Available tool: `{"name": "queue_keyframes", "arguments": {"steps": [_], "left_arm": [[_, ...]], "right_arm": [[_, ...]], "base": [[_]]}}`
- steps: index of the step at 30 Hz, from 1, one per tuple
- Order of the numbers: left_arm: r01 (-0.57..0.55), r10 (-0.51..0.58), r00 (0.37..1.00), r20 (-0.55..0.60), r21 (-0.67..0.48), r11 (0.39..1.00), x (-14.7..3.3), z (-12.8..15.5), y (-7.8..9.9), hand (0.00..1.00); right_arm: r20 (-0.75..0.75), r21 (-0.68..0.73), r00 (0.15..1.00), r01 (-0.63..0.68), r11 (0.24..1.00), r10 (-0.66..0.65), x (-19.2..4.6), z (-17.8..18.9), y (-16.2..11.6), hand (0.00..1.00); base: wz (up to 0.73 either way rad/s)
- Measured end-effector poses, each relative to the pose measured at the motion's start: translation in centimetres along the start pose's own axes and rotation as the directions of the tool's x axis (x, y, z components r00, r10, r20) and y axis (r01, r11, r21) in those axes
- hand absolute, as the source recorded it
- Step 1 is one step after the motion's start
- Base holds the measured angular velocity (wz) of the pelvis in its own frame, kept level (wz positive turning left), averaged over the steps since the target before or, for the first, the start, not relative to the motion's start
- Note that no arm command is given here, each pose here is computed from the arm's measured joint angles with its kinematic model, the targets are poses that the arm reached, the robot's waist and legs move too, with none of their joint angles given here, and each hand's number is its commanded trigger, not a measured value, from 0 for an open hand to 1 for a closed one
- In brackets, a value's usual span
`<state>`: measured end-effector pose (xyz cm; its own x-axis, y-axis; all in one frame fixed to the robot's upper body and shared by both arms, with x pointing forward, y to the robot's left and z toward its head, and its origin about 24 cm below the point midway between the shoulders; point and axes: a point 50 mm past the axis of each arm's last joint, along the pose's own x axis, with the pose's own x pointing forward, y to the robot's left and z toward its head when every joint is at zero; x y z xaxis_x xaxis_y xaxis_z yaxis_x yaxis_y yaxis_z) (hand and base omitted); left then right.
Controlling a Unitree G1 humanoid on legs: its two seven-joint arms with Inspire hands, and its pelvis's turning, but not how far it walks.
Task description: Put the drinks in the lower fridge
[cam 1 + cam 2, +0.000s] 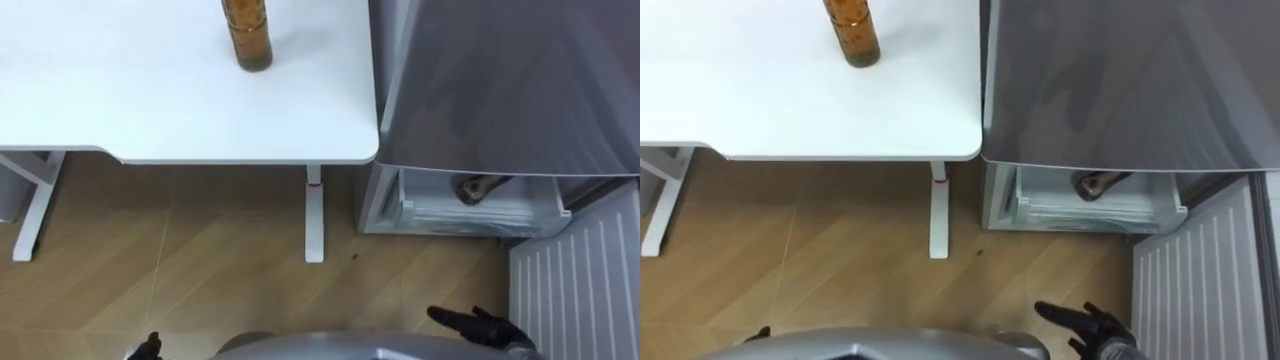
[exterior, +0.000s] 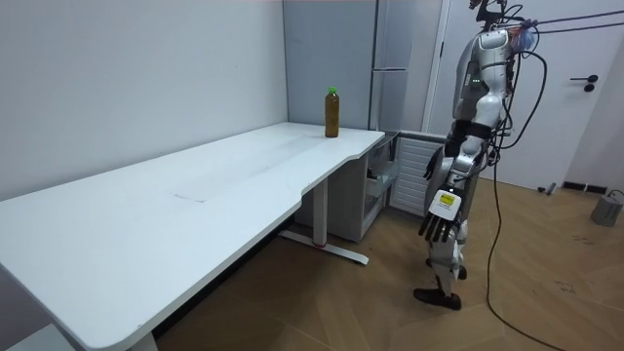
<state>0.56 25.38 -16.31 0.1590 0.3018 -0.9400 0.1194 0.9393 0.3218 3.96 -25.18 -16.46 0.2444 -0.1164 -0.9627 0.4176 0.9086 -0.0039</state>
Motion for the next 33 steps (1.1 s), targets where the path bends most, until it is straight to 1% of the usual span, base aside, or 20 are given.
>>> {"name": "queue_keyframes", "arguments": {"steps": [2, 5, 7, 13, 20, 25, 27, 28, 29, 31, 32, 33], "left_arm": [[0.009, -0.009, 1.000, -0.028, -0.012, 1.000, 0.0, -0.4, -0.4, 0.00], [0.020, -0.021, 0.999, -0.050, -0.019, 1.000, 0.0, -0.2, -0.9, 0.00], [0.016, -0.017, 0.998, -0.062, -0.019, 1.000, 0.0, -0.1, -0.8, 0.00], [0.008, -0.010, 0.999, -0.043, -0.055, 0.998, 0.2, 0.7, -0.3, 0.00], [0.008, -0.012, 0.998, -0.061, -0.055, 0.998, 0.2, 0.5, -0.4, 0.00], [-0.007, -0.003, 0.996, -0.087, -0.111, 0.994, 0.1, 0.2, -0.6, 0.00], [-0.031, 0.008, 0.994, -0.108, -0.212, 0.977, 0.1, -0.1, -0.6, 0.00], [-0.048, 0.012, 0.993, -0.121, -0.302, 0.952, 0.1, -0.2, -0.6, 0.00], [-0.058, 0.014, 0.992, -0.128, -0.346, 0.936, 0.1, -0.3, -0.7, 0.00], [-0.107, 0.027, 0.987, -0.159, -0.517, 0.849, 0.0, -0.5, -0.5, 0.00], [-0.122, 0.033, 0.985, -0.167, -0.556, 0.822, 0.0, -0.6, -0.3, 0.00], [-0.158, 0.054, 0.982, -0.183, -0.620, 0.768, 0.0, -0.6, 0.1, 0.00]], "right_arm": [[-0.027, -0.023, 1.000, 0.007, 1.000, -0.008, 0.0, -0.6, -0.1, 0.00], [-0.073, -0.041, 0.997, 0.026, 0.999, -0.029, -0.1, -1.3, -0.3, 0.00], [-0.082, -0.046, 0.996, 0.041, 0.998, -0.044, -0.2, -1.7, -0.6, 0.00], [-0.081, -0.050, 0.995, 0.062, 0.997, -0.066, -0.2, -1.7, -0.7, 0.00], [-0.095, -0.083, 0.993, 0.064, 0.994, -0.072, -0.2, -1.6, -0.7, 0.00], [-0.105, -0.085, 0.992, 0.065, 0.994, -0.073, -0.2, -1.7, -0.7, 0.00], [-0.121, -0.082, 0.990, 0.067, 0.994, -0.077, -0.2, -1.9, -0.7, 0.00], [-0.125, -0.078, 0.989, 0.068, 0.995, -0.077, -0.2, -2.0, -0.8, 0.00], [-0.125, -0.083, 0.989, 0.068, 0.994, -0.078, -0.2, -2.0, -0.8, 0.00], [-0.127, -0.083, 0.988, 0.072, 0.994, -0.083, -0.3, -2.1, -0.9, 0.00], [-0.128, -0.082, 0.988, 0.074, 0.994, -0.085, -0.3, -2.1, -1.0, 0.00], [-0.132, -0.076, 0.987, 0.080, 0.994, -0.090, -0.3, -2.1, -1.0, 0.00]], "base": [[0.00], [0.04], [0.00], [-0.01], [-0.06], [0.00], [-0.05], [0.00], [0.00], [0.00], [-0.05], [0.00]]}}
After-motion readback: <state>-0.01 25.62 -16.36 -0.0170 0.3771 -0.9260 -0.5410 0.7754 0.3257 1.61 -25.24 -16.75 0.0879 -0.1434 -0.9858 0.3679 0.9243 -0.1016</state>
